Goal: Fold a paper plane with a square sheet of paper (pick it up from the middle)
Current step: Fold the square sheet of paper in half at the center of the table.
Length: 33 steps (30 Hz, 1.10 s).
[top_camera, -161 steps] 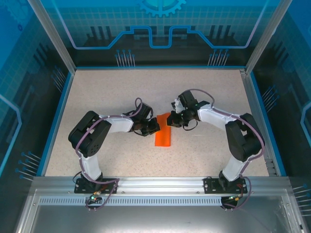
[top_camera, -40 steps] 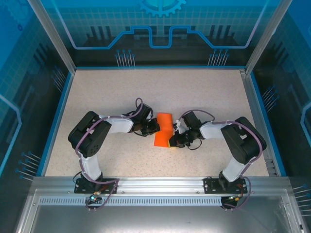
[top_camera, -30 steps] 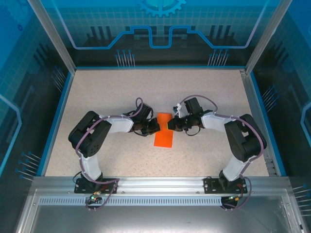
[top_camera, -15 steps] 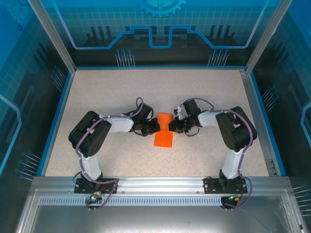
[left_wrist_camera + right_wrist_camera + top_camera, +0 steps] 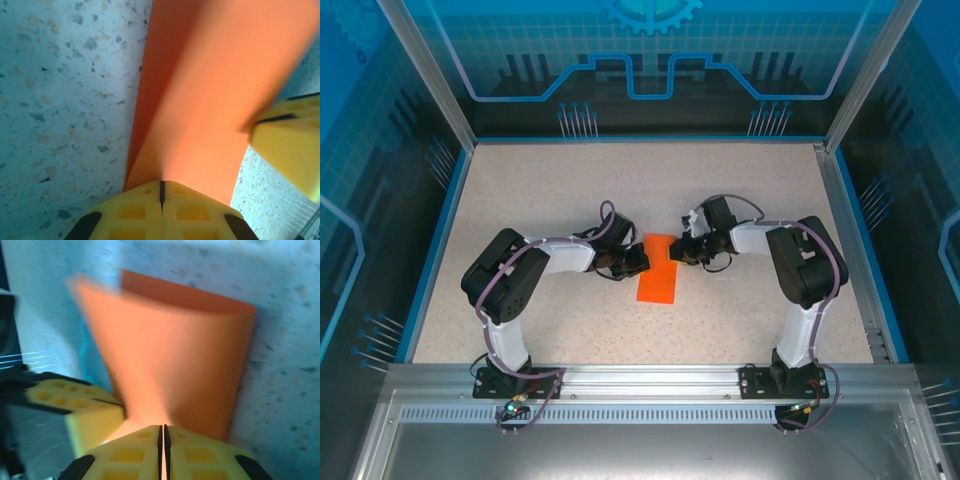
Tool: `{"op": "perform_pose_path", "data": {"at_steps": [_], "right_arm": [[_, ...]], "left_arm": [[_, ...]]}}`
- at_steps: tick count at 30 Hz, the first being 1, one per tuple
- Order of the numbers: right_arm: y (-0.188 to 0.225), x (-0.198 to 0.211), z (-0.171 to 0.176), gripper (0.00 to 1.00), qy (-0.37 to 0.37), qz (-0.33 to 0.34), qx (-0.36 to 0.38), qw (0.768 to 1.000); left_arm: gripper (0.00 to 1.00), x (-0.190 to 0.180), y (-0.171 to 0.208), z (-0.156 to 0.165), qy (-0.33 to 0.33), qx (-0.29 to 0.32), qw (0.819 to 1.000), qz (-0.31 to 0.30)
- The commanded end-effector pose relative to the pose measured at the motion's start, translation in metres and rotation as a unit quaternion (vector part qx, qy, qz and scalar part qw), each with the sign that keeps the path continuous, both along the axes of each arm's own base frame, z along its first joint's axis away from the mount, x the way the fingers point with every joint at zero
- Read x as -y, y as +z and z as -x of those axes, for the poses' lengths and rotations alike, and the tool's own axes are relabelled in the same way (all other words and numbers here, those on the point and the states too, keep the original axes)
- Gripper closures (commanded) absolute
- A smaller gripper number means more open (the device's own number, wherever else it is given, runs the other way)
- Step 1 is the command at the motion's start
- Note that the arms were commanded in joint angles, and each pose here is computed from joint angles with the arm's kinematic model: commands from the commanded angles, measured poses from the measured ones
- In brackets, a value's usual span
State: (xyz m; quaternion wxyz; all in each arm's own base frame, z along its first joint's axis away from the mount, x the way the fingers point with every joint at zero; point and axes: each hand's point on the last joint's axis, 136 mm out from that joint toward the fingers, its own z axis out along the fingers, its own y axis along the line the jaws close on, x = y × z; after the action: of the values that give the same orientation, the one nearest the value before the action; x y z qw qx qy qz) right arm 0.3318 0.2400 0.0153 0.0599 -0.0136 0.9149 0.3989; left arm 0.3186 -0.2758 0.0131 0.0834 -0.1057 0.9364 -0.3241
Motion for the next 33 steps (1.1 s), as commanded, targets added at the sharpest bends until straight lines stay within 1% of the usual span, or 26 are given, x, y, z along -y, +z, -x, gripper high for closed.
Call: {"op": "perform_pose_path", "data": {"at_steps": [1, 4, 9, 11, 14, 17, 21, 24, 27, 30, 33], "right_arm": [[-0.022, 0.009, 0.007, 0.88, -0.005, 0.018, -0.026, 0.999], [-0.013, 0.010, 0.005, 0.87, -0.006, 0.016, -0.022, 1.000], [0.025, 0.004, -0.010, 0.87, -0.003, 0.004, 0.007, 1.000], [0.031, 0.002, -0.018, 0.87, -0.002, 0.001, 0.014, 1.000], [0.024, 0.002, -0.024, 0.86, -0.002, 0.010, 0.007, 1.000], [0.007, 0.003, -0.026, 0.87, -0.006, 0.016, -0.008, 1.000], [-0.016, 0.010, -0.023, 0.87, -0.016, 0.029, -0.026, 0.999], [-0.023, 0.014, -0.022, 0.87, -0.021, 0.032, -0.034, 0.999], [-0.010, 0.012, -0.026, 0.87, -0.020, 0.020, -0.025, 0.999], [0.009, 0.016, -0.034, 0.86, -0.029, 0.027, -0.021, 0.999], [0.024, 0.016, -0.046, 0.85, -0.034, 0.009, -0.008, 0.999]], "left_arm": [[1.00, -0.019, -0.038, 0.028, -0.008, -0.058, 0.996, -0.062], [1.00, -0.020, -0.038, 0.029, -0.008, -0.059, 0.996, -0.063], [1.00, -0.021, -0.038, 0.030, -0.010, -0.058, 0.996, -0.066], [1.00, -0.021, -0.038, 0.030, -0.010, -0.058, 0.996, -0.067], [1.00, -0.021, -0.037, 0.030, -0.011, -0.057, 0.996, -0.066], [1.00, -0.022, -0.037, 0.030, -0.012, -0.057, 0.996, -0.068], [1.00, -0.022, -0.036, 0.031, -0.014, -0.057, 0.996, -0.070], [1.00, -0.024, -0.036, 0.031, -0.014, -0.056, 0.996, -0.072], [1.00, -0.024, -0.036, 0.032, -0.015, -0.057, 0.996, -0.074], [1.00, -0.025, -0.037, 0.033, -0.014, -0.058, 0.995, -0.074], [1.00, -0.024, -0.035, 0.033, -0.013, -0.058, 0.996, -0.071]]}}
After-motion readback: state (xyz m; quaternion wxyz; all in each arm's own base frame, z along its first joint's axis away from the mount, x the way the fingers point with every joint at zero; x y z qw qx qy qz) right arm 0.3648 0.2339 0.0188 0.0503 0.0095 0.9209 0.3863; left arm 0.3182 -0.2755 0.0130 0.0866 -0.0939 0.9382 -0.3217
